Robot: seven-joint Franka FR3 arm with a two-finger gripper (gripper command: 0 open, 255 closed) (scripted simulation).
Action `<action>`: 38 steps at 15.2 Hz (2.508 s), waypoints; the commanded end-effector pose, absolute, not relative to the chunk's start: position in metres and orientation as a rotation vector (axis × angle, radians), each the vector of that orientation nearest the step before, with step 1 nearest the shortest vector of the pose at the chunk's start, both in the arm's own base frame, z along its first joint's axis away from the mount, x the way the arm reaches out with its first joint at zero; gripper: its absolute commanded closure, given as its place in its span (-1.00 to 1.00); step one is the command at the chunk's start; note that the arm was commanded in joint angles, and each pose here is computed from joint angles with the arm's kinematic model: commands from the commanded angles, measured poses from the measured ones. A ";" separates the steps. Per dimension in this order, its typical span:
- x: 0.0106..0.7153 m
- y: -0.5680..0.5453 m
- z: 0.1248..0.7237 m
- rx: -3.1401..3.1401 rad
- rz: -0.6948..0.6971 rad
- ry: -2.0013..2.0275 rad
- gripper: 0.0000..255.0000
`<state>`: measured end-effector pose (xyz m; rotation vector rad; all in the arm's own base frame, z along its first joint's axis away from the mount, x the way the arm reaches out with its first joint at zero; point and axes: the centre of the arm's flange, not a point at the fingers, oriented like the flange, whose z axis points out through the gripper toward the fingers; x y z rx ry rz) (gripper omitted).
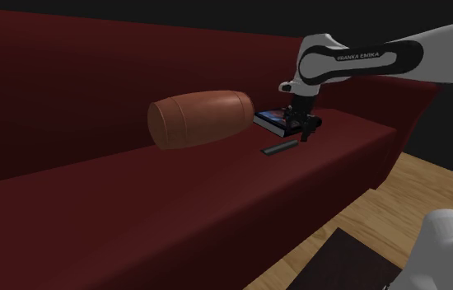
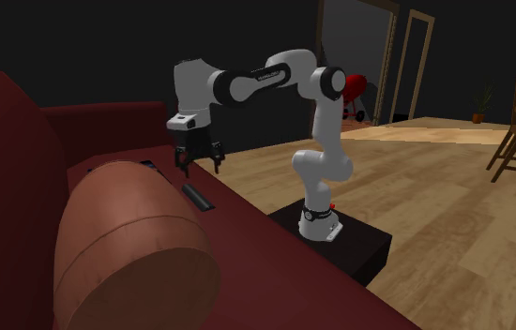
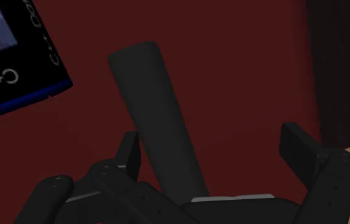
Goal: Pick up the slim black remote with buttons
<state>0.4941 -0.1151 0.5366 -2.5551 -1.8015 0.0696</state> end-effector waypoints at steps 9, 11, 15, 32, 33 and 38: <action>0.532 -0.111 0.494 -2.361 0.056 -2.008 -1.00; 0.532 -0.111 0.486 -2.361 0.056 -2.008 -1.00; 0.531 -0.111 0.486 -2.361 0.056 -2.008 1.00; 0.532 -0.111 0.539 -2.361 0.056 -2.008 1.00; 0.532 -0.111 0.544 -2.361 0.056 -2.008 1.00; 0.532 -0.111 0.566 -2.361 0.056 -2.008 1.00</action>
